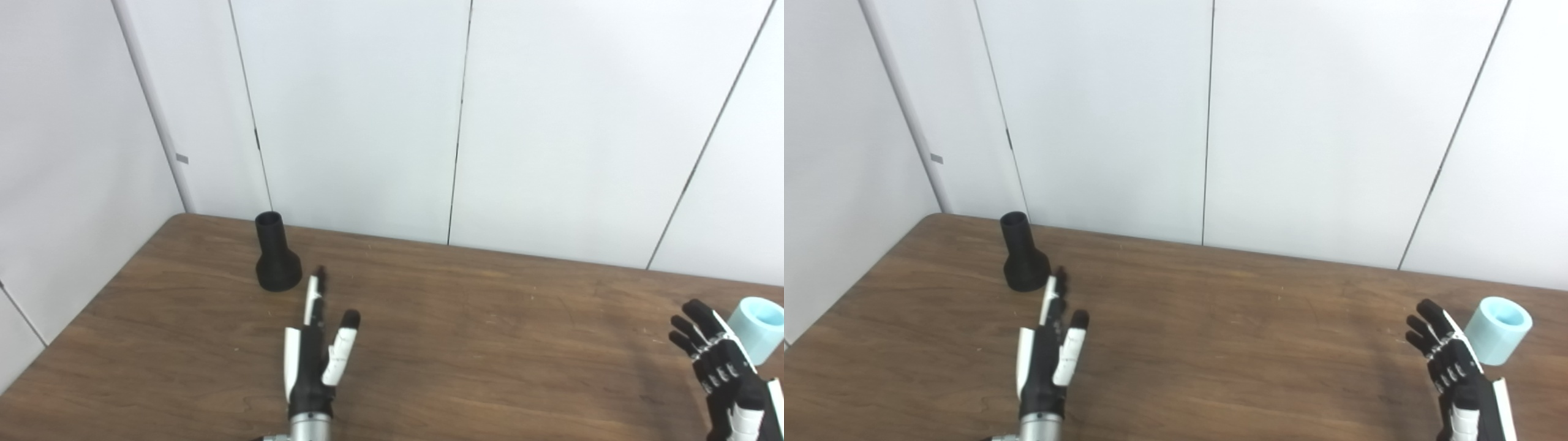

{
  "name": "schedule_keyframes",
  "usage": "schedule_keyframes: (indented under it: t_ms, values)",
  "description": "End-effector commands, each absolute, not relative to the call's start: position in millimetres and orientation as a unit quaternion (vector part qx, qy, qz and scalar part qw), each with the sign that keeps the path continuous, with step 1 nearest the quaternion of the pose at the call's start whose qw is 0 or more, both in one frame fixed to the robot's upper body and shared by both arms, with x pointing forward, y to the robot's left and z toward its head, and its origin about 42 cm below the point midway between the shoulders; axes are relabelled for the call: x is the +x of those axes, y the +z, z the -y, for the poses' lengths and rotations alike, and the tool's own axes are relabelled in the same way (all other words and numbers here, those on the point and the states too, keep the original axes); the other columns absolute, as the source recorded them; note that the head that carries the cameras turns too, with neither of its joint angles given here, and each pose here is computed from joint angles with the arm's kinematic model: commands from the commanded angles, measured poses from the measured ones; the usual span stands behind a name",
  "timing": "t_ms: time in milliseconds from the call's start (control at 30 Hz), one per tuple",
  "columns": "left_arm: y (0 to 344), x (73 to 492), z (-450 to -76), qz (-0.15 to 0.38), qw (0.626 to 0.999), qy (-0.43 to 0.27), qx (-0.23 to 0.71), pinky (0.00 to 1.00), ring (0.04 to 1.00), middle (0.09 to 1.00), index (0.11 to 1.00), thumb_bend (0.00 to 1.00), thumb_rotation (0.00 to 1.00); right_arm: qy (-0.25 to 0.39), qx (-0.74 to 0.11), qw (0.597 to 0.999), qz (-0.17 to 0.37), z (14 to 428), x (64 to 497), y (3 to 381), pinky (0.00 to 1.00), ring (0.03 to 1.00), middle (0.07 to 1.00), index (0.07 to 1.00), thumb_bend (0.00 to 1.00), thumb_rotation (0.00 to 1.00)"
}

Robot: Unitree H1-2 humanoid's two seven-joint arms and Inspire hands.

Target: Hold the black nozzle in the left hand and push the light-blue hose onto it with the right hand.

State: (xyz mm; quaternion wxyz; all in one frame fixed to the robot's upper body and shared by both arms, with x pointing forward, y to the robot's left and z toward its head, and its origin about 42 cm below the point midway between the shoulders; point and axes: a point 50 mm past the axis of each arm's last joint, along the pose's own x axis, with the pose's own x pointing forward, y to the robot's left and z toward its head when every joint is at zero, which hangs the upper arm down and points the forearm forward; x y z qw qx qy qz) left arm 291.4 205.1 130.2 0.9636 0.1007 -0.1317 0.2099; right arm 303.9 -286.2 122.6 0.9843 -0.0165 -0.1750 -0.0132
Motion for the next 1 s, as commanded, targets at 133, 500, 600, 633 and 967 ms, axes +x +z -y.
schedule_keyframes:
  t_ms: [133,500,600,633,967]
  values:
    - [111,294,-228,0.087,0.95,0.262,0.144,1.0,1.0,1.0,1.0,0.69,0.82,-0.028,-0.006,0.995,0.094,290,275,72,0.85,0.875,0.904,0.876,0.72,1.0]
    - [115,302,-259,0.087,0.938,0.306,0.134,1.0,1.0,1.0,1.0,0.68,0.78,-0.027,-0.007,0.995,0.095,287,276,72,0.85,0.875,0.903,0.877,0.72,1.0]
    - [115,306,-269,0.087,0.933,0.316,0.149,1.0,1.0,1.0,1.0,0.7,0.78,-0.028,-0.007,0.995,0.094,288,278,71,0.85,0.875,0.903,0.875,0.72,1.0]
    - [115,307,-270,0.086,0.932,0.318,0.151,1.0,1.0,1.0,1.0,0.7,0.77,-0.028,-0.007,0.995,0.094,288,278,71,0.85,0.875,0.903,0.875,0.72,1.0]
    - [121,316,-297,0.079,0.927,0.324,0.173,1.0,1.0,1.0,1.0,0.72,0.76,-0.028,-0.006,0.995,0.095,287,279,71,0.85,0.877,0.904,0.877,0.72,1.0]
